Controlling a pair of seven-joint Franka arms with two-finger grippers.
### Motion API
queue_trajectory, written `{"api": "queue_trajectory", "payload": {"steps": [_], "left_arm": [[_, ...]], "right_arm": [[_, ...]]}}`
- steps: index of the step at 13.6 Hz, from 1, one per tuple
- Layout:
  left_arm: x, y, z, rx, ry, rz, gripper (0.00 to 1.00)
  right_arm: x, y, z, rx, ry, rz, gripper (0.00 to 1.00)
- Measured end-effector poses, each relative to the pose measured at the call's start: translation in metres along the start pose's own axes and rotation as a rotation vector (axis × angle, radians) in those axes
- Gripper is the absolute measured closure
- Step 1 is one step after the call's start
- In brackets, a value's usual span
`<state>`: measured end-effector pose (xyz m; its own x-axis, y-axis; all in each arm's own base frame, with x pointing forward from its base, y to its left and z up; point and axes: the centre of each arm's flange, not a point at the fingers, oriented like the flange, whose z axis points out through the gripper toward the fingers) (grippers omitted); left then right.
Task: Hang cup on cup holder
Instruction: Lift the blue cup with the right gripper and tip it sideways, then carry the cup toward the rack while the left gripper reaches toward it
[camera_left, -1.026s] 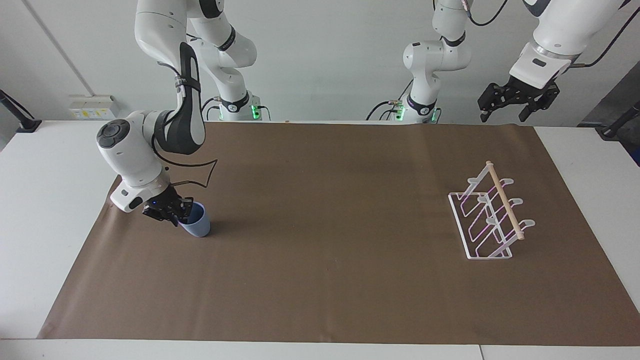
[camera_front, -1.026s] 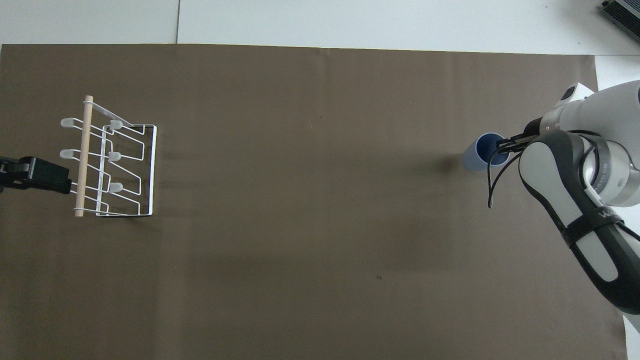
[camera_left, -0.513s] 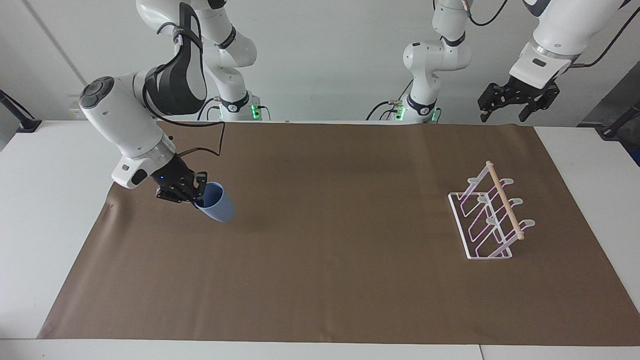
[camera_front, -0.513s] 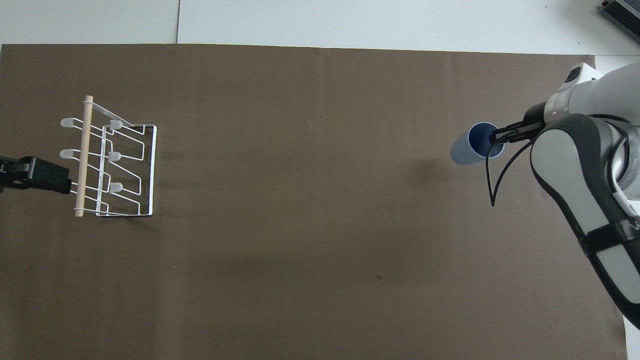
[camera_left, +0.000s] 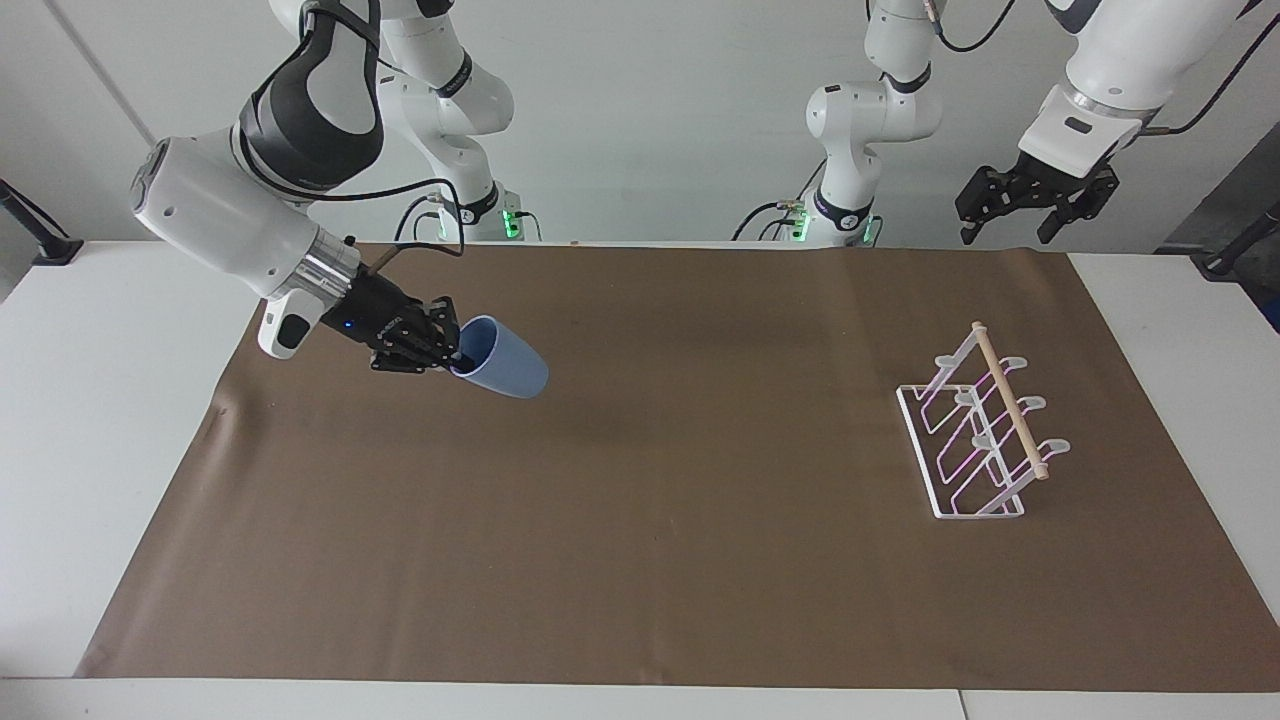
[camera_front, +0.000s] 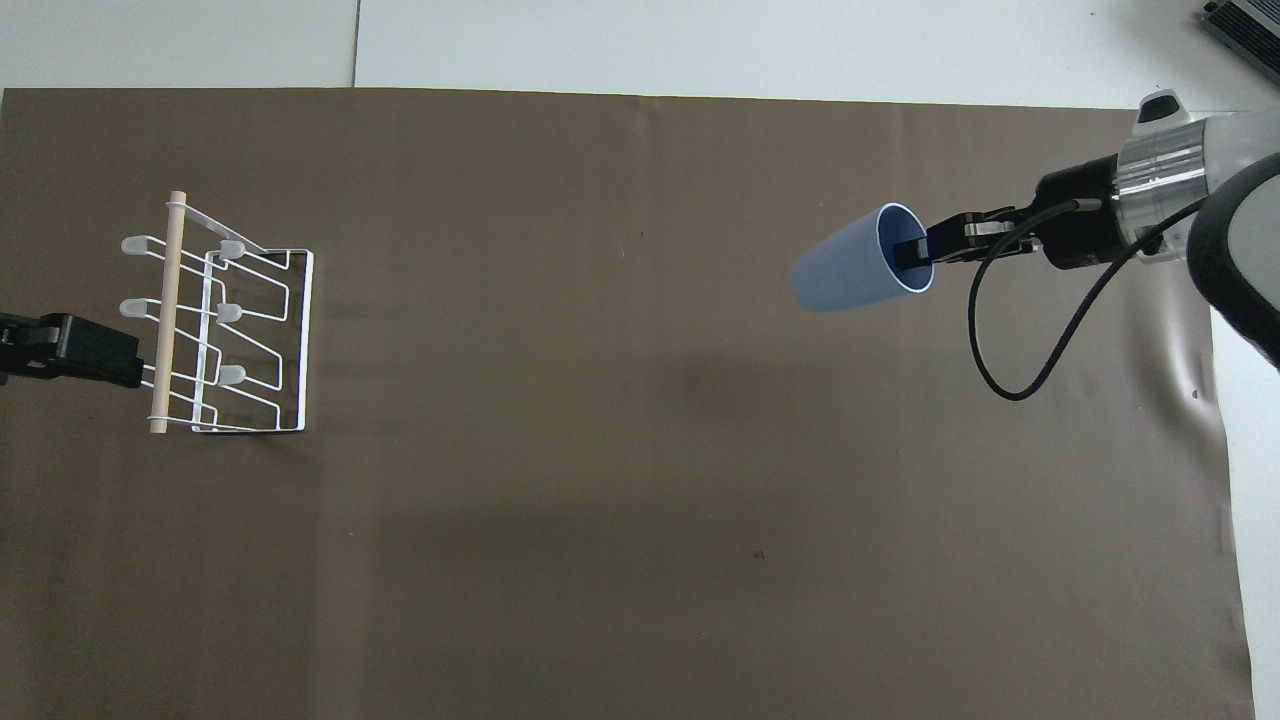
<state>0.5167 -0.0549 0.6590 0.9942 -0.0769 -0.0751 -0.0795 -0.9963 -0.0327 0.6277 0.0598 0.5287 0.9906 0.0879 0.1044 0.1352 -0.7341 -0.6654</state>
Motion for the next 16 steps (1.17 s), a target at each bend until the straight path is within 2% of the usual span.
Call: {"api": "queue_trajectory", "payload": {"steps": [3, 5, 7, 11, 16], "left_arm": [[-0.002, 0.004, 0.000, 0.001, -0.008, 0.006, 0.00], [-0.005, 0.008, -0.002, -0.006, -0.013, -0.007, 0.00], [-0.007, 0.013, -0.004, -0.060, -0.014, -0.058, 0.00], [-0.006, 0.030, -0.009, -0.207, -0.021, -0.238, 0.00], [0.004, 0.058, -0.026, -0.467, -0.052, -0.579, 0.00]], "right_arm": [[-0.001, -0.033, 0.011, 0.167, -0.014, 0.115, 0.95], [0.000, -0.051, 0.013, 0.251, -0.012, 0.178, 0.95], [0.001, -0.064, 0.011, 0.346, -0.004, 0.216, 0.95], [-0.004, -0.074, 0.016, 0.566, -0.008, 0.322, 0.95], [-0.024, -0.070, 0.048, 0.747, -0.038, 0.447, 0.95]]}}
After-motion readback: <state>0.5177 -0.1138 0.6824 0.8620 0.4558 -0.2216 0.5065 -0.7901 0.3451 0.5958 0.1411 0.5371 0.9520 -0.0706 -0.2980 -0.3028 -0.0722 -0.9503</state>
